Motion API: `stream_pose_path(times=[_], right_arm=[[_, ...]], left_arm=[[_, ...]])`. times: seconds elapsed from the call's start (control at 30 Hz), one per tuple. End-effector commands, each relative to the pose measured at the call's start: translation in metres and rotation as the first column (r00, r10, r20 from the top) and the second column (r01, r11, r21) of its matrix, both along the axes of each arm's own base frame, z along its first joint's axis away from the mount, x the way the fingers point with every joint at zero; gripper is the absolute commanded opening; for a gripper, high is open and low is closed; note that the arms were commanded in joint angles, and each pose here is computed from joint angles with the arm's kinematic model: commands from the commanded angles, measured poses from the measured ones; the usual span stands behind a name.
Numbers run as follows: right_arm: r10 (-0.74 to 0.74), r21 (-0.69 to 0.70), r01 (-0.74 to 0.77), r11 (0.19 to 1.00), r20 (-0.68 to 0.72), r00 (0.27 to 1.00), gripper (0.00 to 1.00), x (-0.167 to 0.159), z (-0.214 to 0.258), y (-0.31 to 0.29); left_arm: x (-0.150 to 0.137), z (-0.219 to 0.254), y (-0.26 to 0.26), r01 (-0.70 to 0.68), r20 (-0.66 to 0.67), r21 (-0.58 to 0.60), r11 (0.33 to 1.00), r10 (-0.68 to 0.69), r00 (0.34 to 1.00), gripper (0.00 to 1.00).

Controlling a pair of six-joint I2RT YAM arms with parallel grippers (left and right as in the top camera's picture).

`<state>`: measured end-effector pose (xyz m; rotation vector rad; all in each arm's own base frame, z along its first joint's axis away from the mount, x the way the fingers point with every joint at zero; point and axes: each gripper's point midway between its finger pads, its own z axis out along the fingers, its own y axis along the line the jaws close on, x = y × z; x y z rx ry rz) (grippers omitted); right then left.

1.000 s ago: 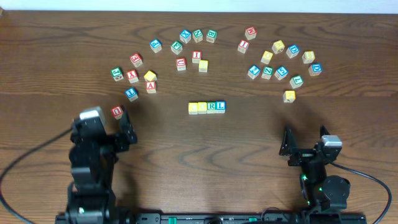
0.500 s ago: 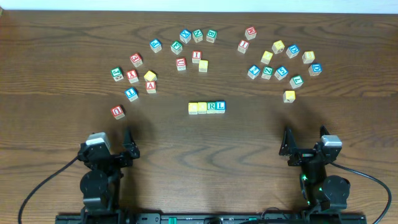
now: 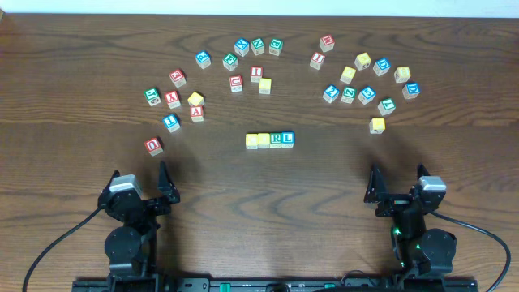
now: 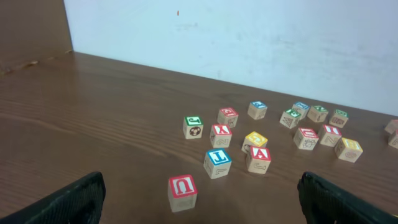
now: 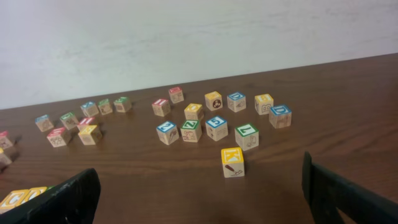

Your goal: Spell out CORL

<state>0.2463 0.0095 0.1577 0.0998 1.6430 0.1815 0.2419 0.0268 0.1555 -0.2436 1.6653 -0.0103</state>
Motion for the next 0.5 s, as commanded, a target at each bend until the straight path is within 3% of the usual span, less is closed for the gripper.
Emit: stream_pose_path(times=[0.0,0.47], right_arm=[[-0.010,0.007,0.010,1.000,-0.001,1.000,0.99,0.000,-0.001,-0.002],[-0.010,0.007,0.010,1.000,0.000,1.000,0.99,0.000,0.000,-0.002]], left_arm=[[-0.001,-0.008,0.013,-0.070,0.000,0.024,0.997,0.070,0.998,0.98],[-0.001,-0.017,0.011,-0.058,-0.036,0.015,0.998,0.059,0.998,0.98]])
